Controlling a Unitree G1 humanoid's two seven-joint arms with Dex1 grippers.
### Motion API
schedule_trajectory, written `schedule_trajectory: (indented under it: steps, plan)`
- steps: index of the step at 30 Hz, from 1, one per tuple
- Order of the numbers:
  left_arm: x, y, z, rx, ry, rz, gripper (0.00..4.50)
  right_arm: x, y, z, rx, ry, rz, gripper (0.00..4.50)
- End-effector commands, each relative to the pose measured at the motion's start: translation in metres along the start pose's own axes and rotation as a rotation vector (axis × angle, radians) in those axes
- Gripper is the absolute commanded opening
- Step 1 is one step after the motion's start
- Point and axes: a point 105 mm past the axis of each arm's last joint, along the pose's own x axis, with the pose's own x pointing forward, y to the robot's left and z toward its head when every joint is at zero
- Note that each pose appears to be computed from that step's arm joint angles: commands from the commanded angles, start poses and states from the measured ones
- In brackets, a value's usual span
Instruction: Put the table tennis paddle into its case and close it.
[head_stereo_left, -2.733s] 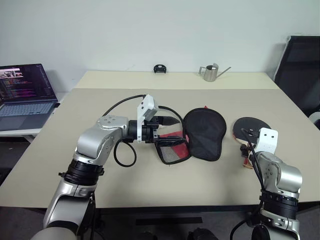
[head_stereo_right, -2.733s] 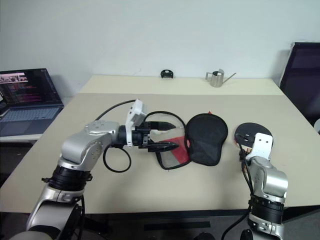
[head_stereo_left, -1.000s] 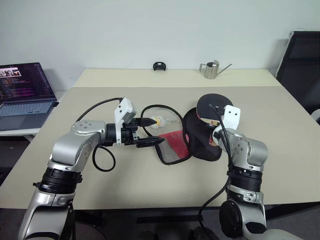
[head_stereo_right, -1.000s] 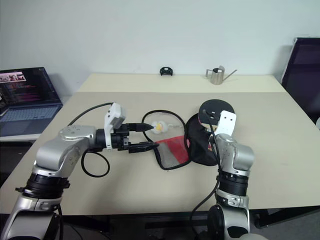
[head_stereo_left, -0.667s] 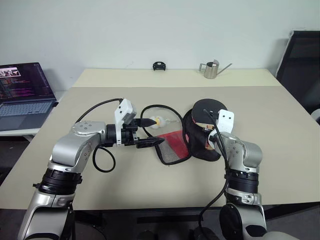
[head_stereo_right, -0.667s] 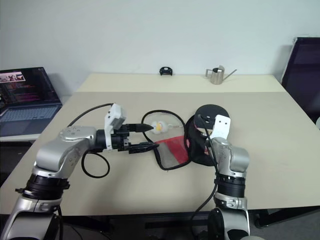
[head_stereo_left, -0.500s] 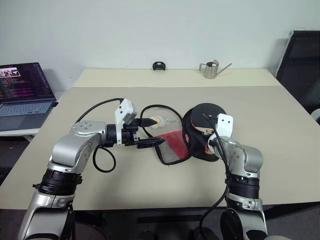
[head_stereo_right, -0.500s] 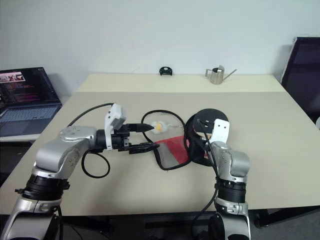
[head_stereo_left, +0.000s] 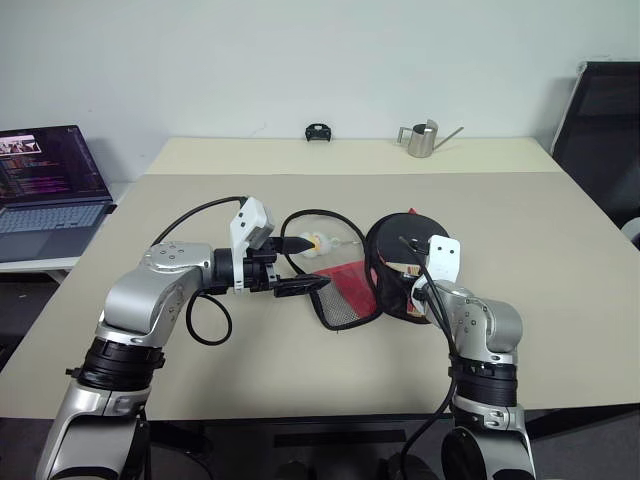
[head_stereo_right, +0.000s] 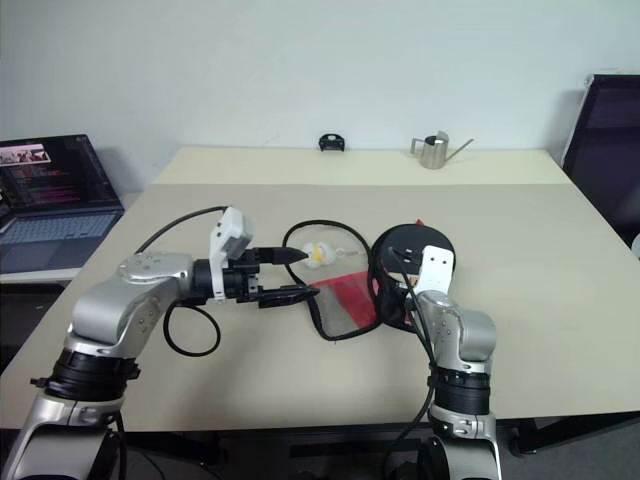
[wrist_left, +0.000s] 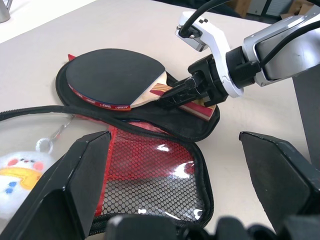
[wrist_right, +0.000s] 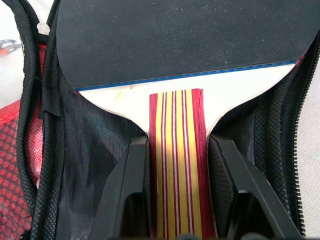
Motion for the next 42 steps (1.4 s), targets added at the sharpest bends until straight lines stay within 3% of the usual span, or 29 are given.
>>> schedule_trajectory:
  steps: [1,2,12,23,34,42]
  plan:
    - [-0.003,-0.003,0.012,0.045,-0.033,0.004,4.5,-0.005,0.041,-0.013,0.06,0.024,0.125,1.16]
    - [-0.003,-0.003,0.012,0.045,-0.033,0.004,4.5,-0.005,0.041,-0.013,0.061,0.024,0.125,1.16]
    - [-0.002,-0.003,0.012,0.04,-0.036,0.007,4.5,-0.014,0.057,-0.009,0.055,0.001,0.195,4.47]
    - [-0.003,0.001,0.011,0.031,-0.044,0.031,4.5,-0.033,0.051,0.012,-0.061,-0.109,0.273,4.49]
    - [-0.003,0.006,0.007,0.02,-0.045,0.063,4.5,-0.046,-0.007,0.023,-0.135,-0.123,0.209,4.49]
    - [-0.007,0.012,0.006,0.025,-0.034,0.083,4.5,-0.06,0.027,0.024,-0.174,-0.146,0.375,4.49]
